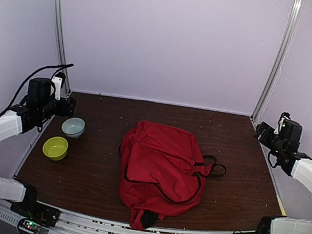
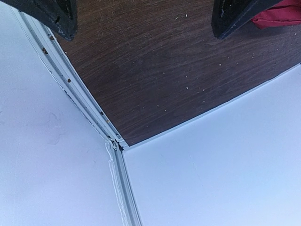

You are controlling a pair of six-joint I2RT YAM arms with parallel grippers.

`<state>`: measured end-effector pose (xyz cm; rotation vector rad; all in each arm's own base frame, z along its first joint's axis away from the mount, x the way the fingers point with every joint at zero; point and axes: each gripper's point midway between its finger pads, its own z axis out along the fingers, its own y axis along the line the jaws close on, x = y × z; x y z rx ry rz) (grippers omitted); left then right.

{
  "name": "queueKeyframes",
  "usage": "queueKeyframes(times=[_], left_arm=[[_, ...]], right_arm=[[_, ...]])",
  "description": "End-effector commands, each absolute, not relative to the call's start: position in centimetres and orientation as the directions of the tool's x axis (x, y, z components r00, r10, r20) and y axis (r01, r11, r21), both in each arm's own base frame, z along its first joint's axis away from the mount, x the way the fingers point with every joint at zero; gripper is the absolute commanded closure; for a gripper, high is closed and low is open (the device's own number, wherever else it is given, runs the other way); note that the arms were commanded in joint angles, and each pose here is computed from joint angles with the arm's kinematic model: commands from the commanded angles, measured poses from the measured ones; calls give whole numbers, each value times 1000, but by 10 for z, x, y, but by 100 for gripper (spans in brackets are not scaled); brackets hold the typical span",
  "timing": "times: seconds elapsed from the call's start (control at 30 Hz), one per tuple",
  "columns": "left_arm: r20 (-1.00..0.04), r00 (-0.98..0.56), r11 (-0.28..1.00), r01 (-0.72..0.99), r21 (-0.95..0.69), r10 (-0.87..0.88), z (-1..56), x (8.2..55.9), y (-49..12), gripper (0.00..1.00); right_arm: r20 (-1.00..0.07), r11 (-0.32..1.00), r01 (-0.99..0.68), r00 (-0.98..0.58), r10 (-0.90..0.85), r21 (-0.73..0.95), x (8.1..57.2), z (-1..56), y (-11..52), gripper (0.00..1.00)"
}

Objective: Pack the student bag
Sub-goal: Reset both arms

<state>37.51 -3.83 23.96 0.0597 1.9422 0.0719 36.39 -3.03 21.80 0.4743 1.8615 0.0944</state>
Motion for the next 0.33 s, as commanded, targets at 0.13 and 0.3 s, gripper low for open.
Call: queueKeyframes(times=[0.13,0.3], left_arm=[[-951,-309,936,-342,85,-27,201,331,35,2],[-952,-304,927,-359,105,-9,200,325,40,2]], right_arm=[[-877,851,423,-216,428,311,364,194,-55,0],[-879,847,420,-196,436,327,363,189,-55,1]])
